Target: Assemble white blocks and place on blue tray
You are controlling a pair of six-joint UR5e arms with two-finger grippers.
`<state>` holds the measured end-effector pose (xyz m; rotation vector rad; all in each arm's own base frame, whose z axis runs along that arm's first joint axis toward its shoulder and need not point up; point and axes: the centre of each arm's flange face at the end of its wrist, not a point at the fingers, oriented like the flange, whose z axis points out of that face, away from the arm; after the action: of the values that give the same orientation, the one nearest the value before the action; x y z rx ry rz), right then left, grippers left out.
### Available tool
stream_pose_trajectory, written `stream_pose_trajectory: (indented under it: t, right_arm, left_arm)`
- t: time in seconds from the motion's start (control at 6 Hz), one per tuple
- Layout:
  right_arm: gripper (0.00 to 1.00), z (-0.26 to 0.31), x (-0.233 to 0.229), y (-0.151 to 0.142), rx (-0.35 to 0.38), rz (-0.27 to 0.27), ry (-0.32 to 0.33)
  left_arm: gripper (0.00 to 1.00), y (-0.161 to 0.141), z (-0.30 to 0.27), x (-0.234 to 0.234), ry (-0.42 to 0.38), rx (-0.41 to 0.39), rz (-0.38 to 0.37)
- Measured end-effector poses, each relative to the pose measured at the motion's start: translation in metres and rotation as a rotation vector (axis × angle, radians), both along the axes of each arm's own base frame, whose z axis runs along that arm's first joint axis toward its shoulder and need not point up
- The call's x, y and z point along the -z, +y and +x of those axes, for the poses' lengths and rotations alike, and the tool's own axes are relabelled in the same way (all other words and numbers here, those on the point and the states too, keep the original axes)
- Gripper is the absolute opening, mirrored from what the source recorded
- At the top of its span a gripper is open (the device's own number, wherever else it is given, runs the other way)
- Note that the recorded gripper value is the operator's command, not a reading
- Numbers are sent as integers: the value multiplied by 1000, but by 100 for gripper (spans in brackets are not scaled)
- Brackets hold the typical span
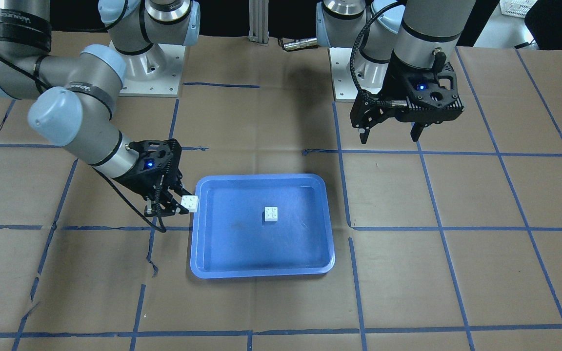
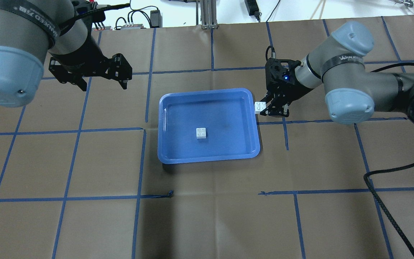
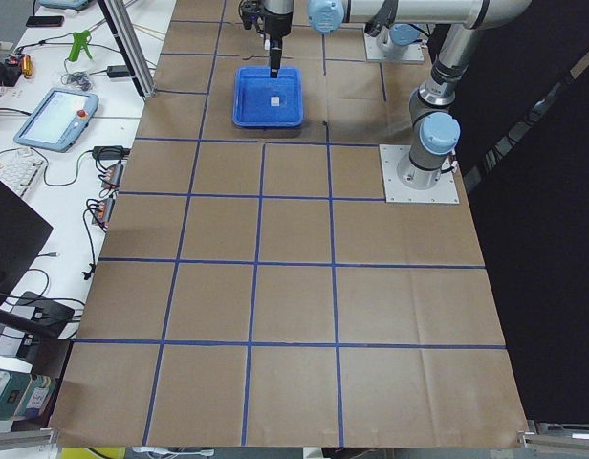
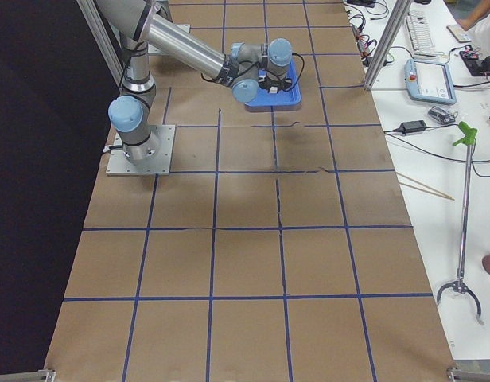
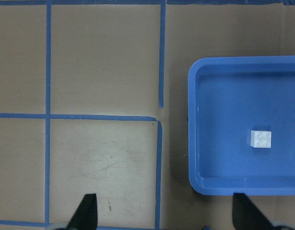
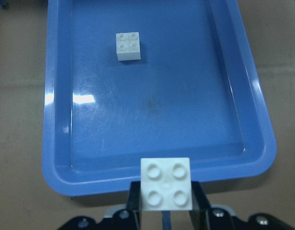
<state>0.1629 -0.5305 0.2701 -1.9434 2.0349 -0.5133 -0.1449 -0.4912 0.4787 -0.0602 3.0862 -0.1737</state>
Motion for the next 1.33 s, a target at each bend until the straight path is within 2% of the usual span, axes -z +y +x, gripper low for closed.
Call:
stream_pose_trajectory:
  t: [0.33,0.67,1.33]
  right_arm:
    - [25,53,23,19,10,-48,-12]
    - [25,89,55,23,3,-73,-26]
    - [24,108,88,23,10,-53,-36]
  left_arm:
    - [99,0,1,-2,0,-4,-3]
    - [99,1,2,-2,0,-5,-2]
    - [100,1,3,-4,10,-7,-8]
